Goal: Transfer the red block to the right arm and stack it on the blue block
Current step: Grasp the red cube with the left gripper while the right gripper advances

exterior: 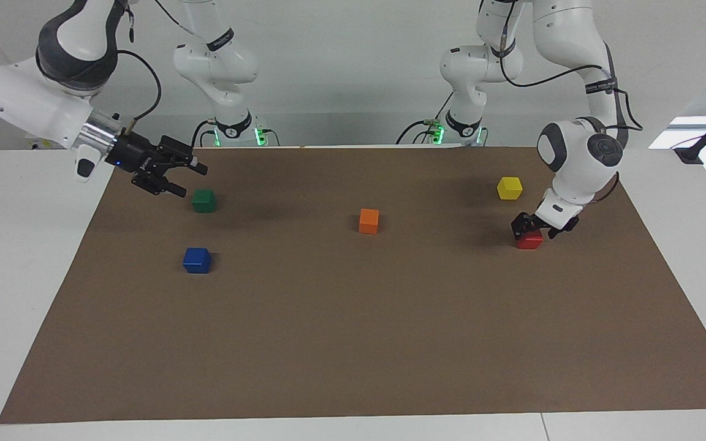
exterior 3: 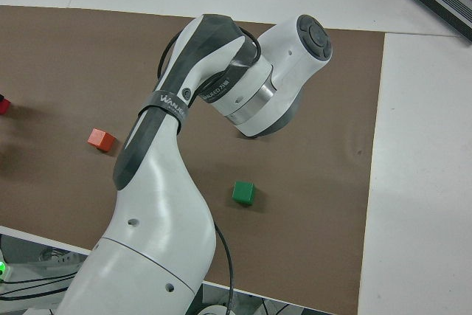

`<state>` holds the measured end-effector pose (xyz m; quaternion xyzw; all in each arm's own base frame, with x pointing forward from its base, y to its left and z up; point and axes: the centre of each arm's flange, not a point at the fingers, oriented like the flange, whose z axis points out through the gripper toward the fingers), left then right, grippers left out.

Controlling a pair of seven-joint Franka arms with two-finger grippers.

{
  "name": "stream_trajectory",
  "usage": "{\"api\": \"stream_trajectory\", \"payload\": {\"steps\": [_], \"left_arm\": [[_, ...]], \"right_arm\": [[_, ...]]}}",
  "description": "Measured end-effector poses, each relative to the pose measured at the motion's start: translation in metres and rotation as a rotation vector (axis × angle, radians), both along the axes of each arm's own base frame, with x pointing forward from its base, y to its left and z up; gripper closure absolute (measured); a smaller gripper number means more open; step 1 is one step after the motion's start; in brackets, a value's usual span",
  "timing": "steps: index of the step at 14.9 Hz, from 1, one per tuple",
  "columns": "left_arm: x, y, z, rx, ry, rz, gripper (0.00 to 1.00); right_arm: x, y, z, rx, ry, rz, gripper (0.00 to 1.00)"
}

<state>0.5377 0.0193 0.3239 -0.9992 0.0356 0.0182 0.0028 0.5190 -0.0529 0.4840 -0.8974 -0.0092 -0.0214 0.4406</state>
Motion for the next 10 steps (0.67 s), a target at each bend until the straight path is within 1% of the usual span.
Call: {"api": "stream_trajectory", "payload": {"steps": [2, 5, 6, 7, 10], "left_arm": [[-0.002, -0.002, -0.005, 0.000, 0.003, -0.004, 0.00], [-0.008, -0.003, -0.016, 0.001, -0.002, -0.005, 0.00], [-0.011, -0.003, -0.020, 0.001, -0.001, -0.004, 0.00], [-0.013, -0.002, -0.022, 0.001, 0.001, -0.004, 0.08], [-0.014, -0.001, -0.023, 0.001, 0.016, 0.018, 0.44]], "right_arm": [[0.000, 0.012, -0.013, 0.128, -0.007, 0.003, 0.00], [-0.007, 0.028, -0.026, 0.299, -0.006, 0.011, 0.00], [-0.009, 0.034, -0.032, 0.357, -0.015, 0.019, 0.00], [-0.011, 0.039, -0.038, 0.411, -0.025, 0.033, 0.00], [-0.015, 0.063, -0.057, 0.610, -0.020, 0.065, 0.00]]}}
